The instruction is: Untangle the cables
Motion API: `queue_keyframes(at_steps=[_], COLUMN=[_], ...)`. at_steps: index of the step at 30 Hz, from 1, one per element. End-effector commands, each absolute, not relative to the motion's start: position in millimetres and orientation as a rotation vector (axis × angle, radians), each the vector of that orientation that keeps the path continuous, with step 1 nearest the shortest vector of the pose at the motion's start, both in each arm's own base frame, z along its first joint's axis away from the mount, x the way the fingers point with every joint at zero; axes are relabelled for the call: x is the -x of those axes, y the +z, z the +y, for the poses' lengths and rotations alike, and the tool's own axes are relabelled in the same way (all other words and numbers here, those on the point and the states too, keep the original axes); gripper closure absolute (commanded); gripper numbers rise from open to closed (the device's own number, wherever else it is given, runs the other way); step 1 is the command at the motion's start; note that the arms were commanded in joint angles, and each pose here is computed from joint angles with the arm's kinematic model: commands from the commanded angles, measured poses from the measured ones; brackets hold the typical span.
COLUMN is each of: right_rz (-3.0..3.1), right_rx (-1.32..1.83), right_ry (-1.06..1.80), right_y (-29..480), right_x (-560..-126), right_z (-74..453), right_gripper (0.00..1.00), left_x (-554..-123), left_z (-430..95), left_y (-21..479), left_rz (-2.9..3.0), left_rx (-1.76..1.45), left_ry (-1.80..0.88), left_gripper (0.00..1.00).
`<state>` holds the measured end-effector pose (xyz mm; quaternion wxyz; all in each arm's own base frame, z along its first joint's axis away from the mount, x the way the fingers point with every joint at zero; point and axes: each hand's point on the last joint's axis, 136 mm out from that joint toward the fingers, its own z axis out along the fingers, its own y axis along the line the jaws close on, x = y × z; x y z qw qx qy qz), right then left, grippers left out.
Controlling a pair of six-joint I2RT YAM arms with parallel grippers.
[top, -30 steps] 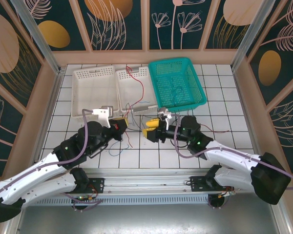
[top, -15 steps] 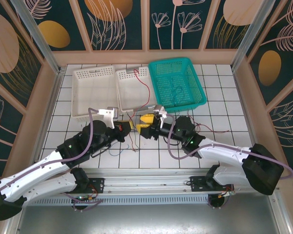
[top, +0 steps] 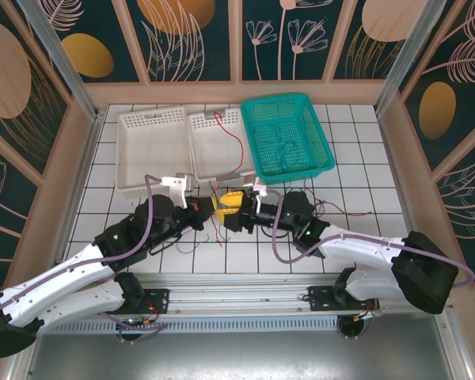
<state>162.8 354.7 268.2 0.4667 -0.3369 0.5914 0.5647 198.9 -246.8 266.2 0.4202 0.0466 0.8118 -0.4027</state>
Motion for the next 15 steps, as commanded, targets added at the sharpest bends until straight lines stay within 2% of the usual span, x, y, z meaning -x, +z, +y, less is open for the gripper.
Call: queue_keyframes(at_steps=[1, 11, 13, 15], right_rz=[1.404, 1.457, 1.461, 1.470], right_rx=[0.841, 0.845, 0.833, 0.820], right_ry=[1.438, 1.433, 1.424, 1.408], right_y=[275.1, 260.9, 260.8, 260.6], right_x=[-154.1, -156.7, -159.2, -162.2], right_z=[359.2, 373.8, 374.2, 373.3], right_gripper=[0.53, 0.72, 0.79, 0.91], left_x=[-199.8, -198.0, -197.8, -197.9], left_z=[-251.0, -248.6, -248.3, -247.5], left_y=[271.2, 278.4, 278.3, 278.2], left_rz=[2.011, 1.987, 1.986, 1.986], left_rx=[-0.114, -0.103, -0.101, -0.102], left_ry=[-1.046, -1.069, -1.071, -1.066], left_gripper=[1.00, 1.00, 1.00, 1.00])
